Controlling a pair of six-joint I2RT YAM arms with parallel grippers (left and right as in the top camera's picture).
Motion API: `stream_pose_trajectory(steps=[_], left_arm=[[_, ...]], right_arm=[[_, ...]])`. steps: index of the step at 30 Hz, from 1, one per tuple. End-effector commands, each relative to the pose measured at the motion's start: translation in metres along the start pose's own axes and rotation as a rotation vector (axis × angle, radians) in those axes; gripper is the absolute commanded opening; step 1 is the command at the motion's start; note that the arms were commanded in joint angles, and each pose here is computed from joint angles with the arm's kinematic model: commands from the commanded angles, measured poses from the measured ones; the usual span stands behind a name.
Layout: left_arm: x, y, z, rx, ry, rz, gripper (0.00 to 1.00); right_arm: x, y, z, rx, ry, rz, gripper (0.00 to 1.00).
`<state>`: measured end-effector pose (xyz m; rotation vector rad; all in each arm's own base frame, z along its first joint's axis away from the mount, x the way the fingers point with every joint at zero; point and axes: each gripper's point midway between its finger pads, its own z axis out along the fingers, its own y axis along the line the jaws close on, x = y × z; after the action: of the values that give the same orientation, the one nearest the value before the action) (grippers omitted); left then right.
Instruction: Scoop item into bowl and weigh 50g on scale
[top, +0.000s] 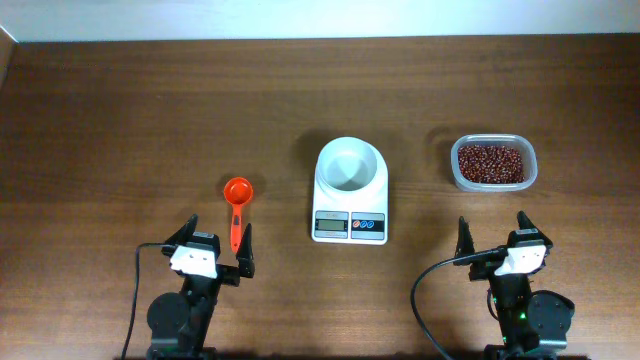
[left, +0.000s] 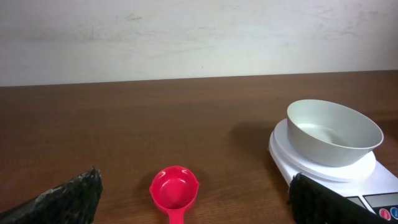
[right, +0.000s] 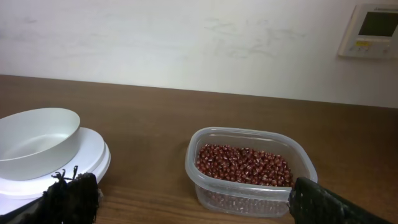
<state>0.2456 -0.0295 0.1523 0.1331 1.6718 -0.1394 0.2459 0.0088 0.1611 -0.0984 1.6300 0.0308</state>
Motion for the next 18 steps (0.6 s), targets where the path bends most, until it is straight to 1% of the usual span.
stream_pose_trajectory(steps=[1,18], left_arm=[[0.0013,0.0031,-0.0002,-0.015,-0.001,0.015,0.99],[-0.0011,0.0031,-0.0003,-0.015,-0.01,0.016,0.99]], right_arm=[[0.0022,0.0006,-0.0001,0.001,0.003,0.005,0.99],[0.0022,0.0005,-0.0001,0.001,0.003,0.005,0.99]])
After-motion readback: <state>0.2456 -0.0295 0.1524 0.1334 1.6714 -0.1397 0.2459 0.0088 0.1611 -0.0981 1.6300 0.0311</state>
